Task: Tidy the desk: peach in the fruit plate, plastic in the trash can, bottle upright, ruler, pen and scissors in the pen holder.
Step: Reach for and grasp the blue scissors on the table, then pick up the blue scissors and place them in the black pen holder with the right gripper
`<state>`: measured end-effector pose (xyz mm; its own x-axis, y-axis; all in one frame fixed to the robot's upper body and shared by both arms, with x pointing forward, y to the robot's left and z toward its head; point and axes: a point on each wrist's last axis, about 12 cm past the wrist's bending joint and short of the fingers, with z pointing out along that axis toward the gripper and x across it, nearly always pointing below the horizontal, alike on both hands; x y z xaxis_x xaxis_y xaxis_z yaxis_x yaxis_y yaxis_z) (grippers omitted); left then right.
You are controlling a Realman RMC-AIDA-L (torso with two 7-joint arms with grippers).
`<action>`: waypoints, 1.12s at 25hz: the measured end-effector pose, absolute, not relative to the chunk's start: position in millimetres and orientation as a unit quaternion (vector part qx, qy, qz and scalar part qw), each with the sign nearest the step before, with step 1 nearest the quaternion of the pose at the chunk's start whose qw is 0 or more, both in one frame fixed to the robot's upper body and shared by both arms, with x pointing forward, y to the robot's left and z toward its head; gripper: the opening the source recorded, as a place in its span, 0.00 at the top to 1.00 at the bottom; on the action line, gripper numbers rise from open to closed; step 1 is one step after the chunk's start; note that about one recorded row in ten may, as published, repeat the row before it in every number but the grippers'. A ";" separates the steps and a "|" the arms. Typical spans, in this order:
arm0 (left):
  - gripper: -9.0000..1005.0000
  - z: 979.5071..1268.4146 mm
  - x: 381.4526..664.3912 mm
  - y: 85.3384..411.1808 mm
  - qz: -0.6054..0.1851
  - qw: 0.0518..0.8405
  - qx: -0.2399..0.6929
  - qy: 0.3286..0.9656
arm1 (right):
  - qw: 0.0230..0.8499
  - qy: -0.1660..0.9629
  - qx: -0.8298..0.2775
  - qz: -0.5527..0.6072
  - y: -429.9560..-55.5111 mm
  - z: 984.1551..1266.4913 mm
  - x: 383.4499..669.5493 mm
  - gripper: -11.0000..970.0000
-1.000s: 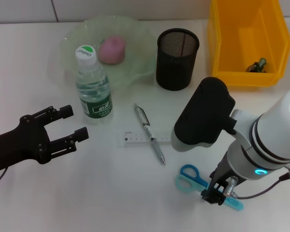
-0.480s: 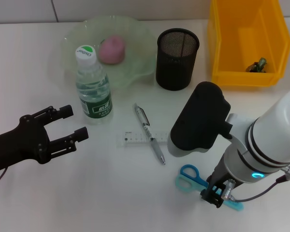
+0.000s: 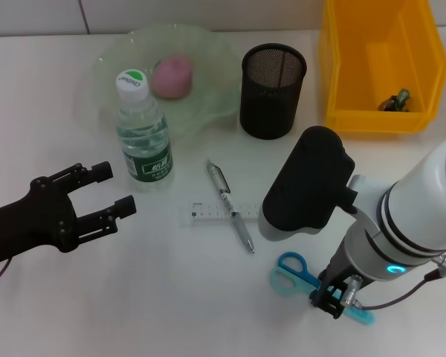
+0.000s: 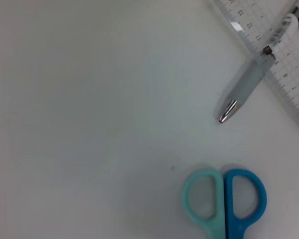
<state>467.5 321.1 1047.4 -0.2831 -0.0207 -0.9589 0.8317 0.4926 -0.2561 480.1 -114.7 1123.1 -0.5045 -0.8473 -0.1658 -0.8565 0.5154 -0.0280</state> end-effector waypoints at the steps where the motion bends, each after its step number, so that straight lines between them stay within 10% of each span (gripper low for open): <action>1: 0.22 1047.4 467.5 321.0 -0.409 0.521 0.294 0.689 | 0.079 0.867 -0.490 0.029 -115.1 1122.0 480.3 0.74; 19: 0.22 1046.6 466.1 321.3 -0.409 0.521 0.292 0.690 | 0.098 0.862 -0.496 0.041 -117.4 1127.2 478.2 0.76; 28: 0.22 1047.0 465.4 321.7 -0.411 0.521 0.292 0.689 | 0.265 0.854 -0.410 0.178 -173.2 1176.7 503.2 0.76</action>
<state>465.4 321.7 1047.0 -0.2867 -0.0259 -0.9577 0.8303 0.4920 -0.2619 503.2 -173.2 1176.7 -0.5234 -0.6062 -0.5988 -0.7947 0.6009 0.0864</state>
